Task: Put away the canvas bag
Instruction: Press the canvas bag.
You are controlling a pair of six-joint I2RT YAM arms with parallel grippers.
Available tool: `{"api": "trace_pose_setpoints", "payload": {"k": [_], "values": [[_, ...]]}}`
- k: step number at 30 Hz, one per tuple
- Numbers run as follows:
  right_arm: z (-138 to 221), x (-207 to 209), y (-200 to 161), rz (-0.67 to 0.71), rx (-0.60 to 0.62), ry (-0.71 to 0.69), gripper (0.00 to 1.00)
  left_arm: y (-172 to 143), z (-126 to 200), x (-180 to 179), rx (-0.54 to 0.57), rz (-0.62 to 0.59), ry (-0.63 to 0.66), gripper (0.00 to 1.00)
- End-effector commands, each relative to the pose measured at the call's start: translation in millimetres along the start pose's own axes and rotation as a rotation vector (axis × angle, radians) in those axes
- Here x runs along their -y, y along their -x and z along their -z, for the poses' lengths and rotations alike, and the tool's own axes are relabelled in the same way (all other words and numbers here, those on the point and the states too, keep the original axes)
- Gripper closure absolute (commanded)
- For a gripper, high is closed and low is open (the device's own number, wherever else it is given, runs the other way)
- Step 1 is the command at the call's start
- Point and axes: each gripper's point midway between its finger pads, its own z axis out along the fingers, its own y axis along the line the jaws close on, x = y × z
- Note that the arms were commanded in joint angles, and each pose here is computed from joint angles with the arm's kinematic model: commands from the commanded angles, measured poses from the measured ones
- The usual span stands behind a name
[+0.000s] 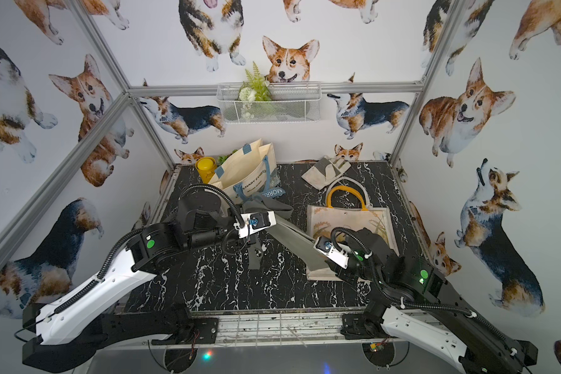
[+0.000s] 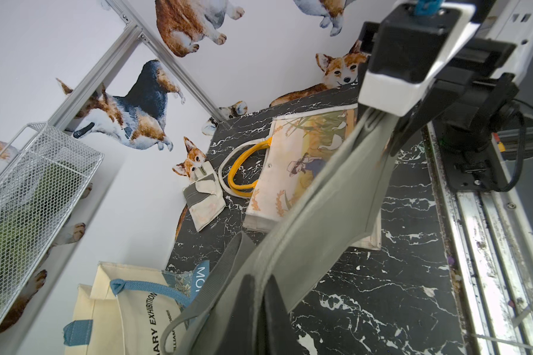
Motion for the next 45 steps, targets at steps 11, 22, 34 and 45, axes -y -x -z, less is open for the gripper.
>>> {"api": "trace_pose_setpoints", "payload": {"k": [11, 22, 34, 45], "values": [[33, 16, 39, 0.090, 0.004, -0.004, 1.00, -1, 10, 19, -0.020, 0.026, -0.082, 0.61], [33, -1, 28, 0.078, -0.157, 0.132, 1.00, 18, -6, 52, -0.103, -0.143, -0.166, 0.21], [24, -4, 24, 0.077, -0.214, 0.157, 1.00, 21, -51, 63, -0.092, -0.116, -0.203, 0.16], [19, -4, 29, 0.063, -0.183, 0.154, 0.97, 14, -59, 63, -0.072, -0.061, -0.189, 0.88]]}}
